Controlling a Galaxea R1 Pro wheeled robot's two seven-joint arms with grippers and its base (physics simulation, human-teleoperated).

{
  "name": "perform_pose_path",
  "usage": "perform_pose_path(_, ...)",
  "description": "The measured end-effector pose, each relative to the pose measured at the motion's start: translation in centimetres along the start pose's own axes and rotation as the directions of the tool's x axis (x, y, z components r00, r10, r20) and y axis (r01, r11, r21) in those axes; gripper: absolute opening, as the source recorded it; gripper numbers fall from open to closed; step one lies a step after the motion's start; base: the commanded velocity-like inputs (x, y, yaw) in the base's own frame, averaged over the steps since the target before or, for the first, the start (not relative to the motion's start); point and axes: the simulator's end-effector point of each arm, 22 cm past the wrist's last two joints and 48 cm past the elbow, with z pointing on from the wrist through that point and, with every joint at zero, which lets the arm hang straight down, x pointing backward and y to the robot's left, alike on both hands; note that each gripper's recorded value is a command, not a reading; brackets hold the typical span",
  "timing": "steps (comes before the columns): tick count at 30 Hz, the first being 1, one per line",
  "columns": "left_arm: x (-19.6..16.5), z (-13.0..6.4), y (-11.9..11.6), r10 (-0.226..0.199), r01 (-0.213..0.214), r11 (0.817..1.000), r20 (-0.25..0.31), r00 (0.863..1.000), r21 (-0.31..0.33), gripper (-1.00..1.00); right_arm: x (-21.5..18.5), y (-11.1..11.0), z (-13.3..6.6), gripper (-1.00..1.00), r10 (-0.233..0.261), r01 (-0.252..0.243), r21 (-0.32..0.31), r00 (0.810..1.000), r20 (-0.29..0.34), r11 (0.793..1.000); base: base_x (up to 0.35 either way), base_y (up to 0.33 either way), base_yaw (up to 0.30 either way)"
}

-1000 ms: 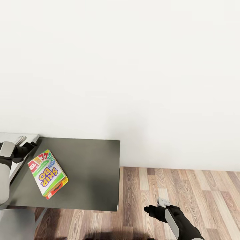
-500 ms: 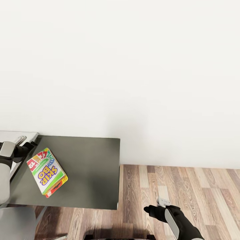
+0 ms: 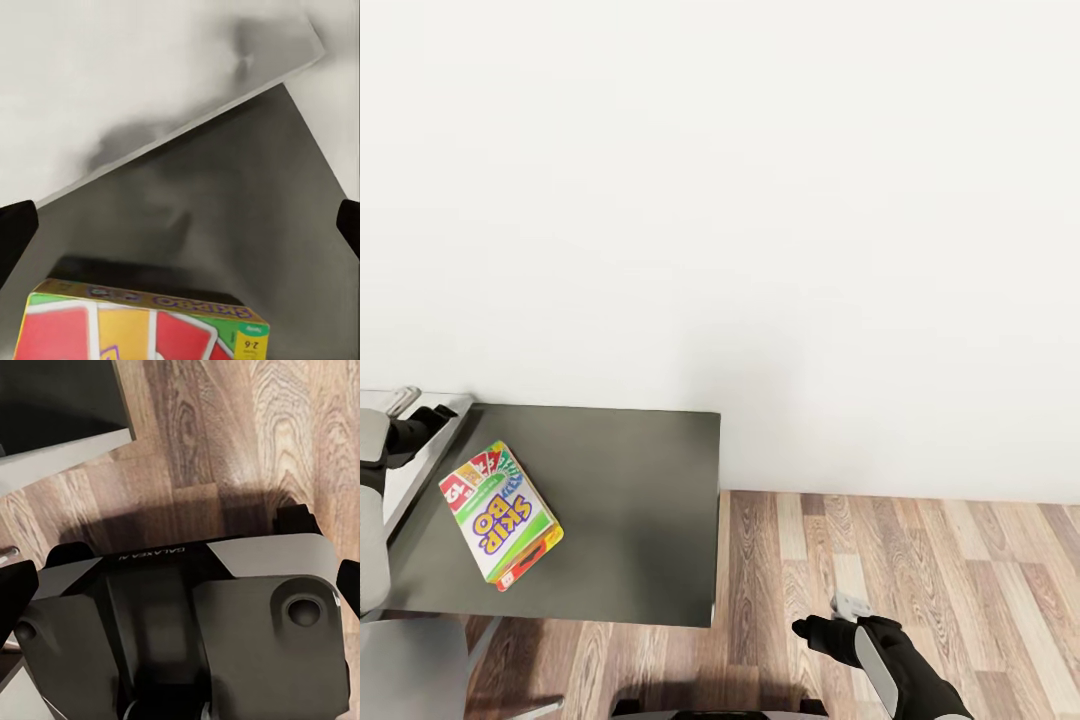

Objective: Put all the toys in the child's room - the three board games (two on the bed and one on the table), the two jigsaw puzzles on the table, and the tennis ball on the table - inside the toy box on the table in the child's room.

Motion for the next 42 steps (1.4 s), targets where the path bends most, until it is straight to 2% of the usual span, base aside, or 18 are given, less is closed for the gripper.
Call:
perform_pose_path(8,0.7,0.2,-0.5,0.004,-0.004,1.000,-0.006,1.000,0.004,1.00,0.1,0.0,0.1,1.00,0.000,0.000,0.001,1.000,-0.002,1.000,0.000,0.000,0.000)
perform_pose_path(21,1.5,1.2,0.1,0.013,-0.013,1.000,-0.015,1.000,-0.012,1.00,0.8,-0.3,0.6,1.00,0.004,-0.004,0.005,1.000,-0.020,1.000,0.000,0.000,0.000)
perform_pose_path(35,1.6,1.3,0.2,0.018,-0.019,1.000,-0.016,1.000,-0.016,1.00,0.9,-0.4,0.6,1.00,0.005,-0.005,0.005,1.000,-0.021,1.000,0.000,0.000,0.000)
perform_pose_path(40,2.7,1.7,0.6,0.022,-0.023,0.999,-0.041,0.999,-0.026,1.00,0.9,-0.4,0.7,1.00,0.005,-0.005,0.004,1.000,-0.021,1.000,0.000,0.000,0.000)
perform_pose_path(42,3.2,1.9,0.6,0.038,-0.040,0.999,-0.051,0.998,-0.031,1.00,0.9,-0.4,0.7,1.00,0.005,-0.005,0.005,1.000,-0.021,1.000,0.000,0.000,0.000)
